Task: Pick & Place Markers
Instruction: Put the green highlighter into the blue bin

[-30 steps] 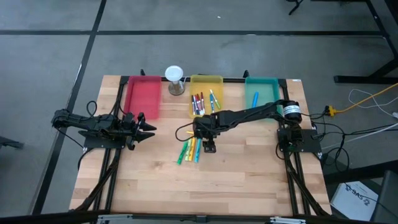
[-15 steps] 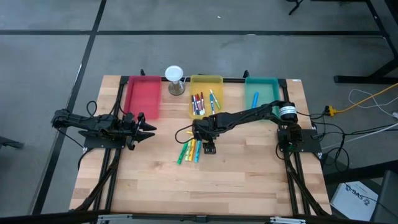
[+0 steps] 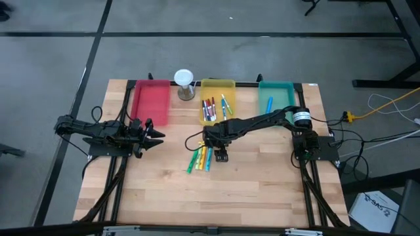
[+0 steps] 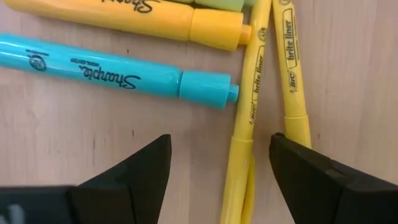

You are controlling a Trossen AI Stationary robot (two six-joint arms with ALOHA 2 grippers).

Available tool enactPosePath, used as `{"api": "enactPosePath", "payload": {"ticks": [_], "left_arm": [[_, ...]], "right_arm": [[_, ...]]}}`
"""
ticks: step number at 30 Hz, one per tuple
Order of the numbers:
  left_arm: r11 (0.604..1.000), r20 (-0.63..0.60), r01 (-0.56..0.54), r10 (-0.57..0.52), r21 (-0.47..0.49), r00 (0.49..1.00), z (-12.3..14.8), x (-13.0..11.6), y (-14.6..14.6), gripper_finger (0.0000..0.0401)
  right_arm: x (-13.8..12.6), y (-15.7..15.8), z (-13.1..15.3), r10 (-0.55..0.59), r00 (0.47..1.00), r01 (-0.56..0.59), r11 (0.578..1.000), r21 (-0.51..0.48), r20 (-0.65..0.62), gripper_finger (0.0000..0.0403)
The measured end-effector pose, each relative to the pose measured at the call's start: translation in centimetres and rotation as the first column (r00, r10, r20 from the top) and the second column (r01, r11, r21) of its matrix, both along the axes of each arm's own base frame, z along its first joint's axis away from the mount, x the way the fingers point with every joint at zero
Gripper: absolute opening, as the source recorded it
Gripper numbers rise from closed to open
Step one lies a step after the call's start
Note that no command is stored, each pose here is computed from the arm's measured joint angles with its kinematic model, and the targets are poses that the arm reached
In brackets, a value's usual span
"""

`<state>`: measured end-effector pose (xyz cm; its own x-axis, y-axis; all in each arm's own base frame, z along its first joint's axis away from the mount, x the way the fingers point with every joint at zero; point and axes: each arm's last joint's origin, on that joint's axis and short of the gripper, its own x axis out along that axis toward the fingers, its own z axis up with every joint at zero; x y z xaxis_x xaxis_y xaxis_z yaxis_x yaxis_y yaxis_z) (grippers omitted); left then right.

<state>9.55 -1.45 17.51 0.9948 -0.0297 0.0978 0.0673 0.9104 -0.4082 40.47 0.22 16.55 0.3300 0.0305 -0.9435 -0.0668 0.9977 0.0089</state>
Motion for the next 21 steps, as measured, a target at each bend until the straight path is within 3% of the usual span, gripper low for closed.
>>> {"api": "enactPosePath", "payload": {"ticks": [21], "left_arm": [[1.0,0.0,0.0,0.0,0.0,1.0,0.01,0.0,0.0,0.0143]], "right_arm": [[-0.02,-0.02,-0.01,-0.004,1.0,0.004,1.0,-0.001,-0.002,0.0263]]}}
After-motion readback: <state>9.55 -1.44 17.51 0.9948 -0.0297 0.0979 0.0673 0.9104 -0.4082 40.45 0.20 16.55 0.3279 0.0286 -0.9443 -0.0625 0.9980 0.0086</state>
